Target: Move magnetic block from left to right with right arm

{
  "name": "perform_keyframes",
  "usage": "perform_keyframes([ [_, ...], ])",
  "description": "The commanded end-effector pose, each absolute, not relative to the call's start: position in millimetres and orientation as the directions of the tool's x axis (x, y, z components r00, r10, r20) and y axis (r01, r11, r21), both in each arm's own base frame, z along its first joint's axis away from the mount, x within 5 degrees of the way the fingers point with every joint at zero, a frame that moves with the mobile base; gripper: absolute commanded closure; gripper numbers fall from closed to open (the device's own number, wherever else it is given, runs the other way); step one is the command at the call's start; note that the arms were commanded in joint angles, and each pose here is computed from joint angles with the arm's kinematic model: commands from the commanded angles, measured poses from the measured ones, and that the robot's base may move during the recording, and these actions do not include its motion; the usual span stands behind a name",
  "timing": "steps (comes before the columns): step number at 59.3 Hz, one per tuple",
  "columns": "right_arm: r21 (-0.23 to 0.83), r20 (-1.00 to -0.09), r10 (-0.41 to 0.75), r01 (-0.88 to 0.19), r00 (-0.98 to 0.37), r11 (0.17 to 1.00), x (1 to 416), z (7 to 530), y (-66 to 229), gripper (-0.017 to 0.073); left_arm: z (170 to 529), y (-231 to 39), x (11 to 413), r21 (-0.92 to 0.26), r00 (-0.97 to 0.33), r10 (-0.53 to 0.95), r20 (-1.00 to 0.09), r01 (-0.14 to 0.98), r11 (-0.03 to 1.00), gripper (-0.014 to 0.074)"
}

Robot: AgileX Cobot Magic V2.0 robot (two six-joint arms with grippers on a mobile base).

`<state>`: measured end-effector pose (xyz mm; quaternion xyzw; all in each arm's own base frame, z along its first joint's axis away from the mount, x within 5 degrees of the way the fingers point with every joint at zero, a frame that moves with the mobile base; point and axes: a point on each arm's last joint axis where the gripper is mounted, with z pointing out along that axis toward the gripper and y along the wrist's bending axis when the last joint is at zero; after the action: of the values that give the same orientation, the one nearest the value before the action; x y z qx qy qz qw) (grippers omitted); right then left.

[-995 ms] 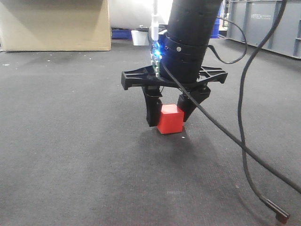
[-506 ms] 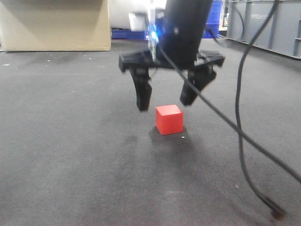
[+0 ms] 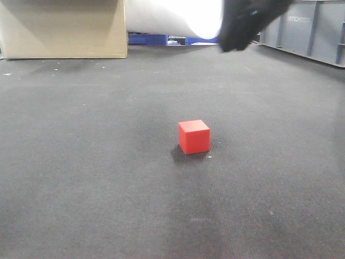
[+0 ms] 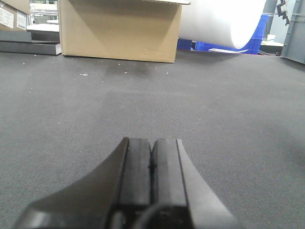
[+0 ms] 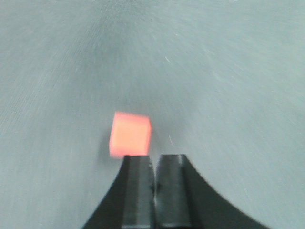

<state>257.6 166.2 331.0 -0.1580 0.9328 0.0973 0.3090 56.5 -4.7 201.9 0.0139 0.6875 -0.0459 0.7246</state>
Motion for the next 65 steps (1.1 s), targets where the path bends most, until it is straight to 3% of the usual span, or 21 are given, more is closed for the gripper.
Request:
perform_keyframes([
  [1, 0.1, -0.733, -0.193, -0.384, -0.653, 0.918, 234, 353, 150, 0.045, 207, -5, 55, -0.047, 0.139, -0.059, -0.989, 0.088, 0.995, 0.071],
  [26, 0.152, -0.899, -0.068, -0.454, -0.433, 0.878, 138, 320, 88, 0.0453, 207, -5, 55, -0.047, 0.139, -0.059, -0.989, 0.088, 0.995, 0.071],
  [41, 0.174, -0.961, 0.042, -0.483, -0.272, 0.858, 87, 326, 55, 0.0453, 207, -5, 55, -0.047, 0.139, -0.059, -0.989, 0.088, 0.995, 0.071],
  [54, 0.183, -0.979, 0.112, -0.502, -0.169, 0.845, 64, 338, 39, 0.0453, 207, -5, 55, -0.047, 0.139, -0.059, -0.989, 0.088, 0.995, 0.0709],
  [65, 0.183, -0.98, 0.116, -0.503, -0.161, 0.845, 62, 338, 38, 0.0453, 207, -5, 55, -0.047, 0.139, -0.059, -0.989, 0.088, 0.995, 0.071],
])
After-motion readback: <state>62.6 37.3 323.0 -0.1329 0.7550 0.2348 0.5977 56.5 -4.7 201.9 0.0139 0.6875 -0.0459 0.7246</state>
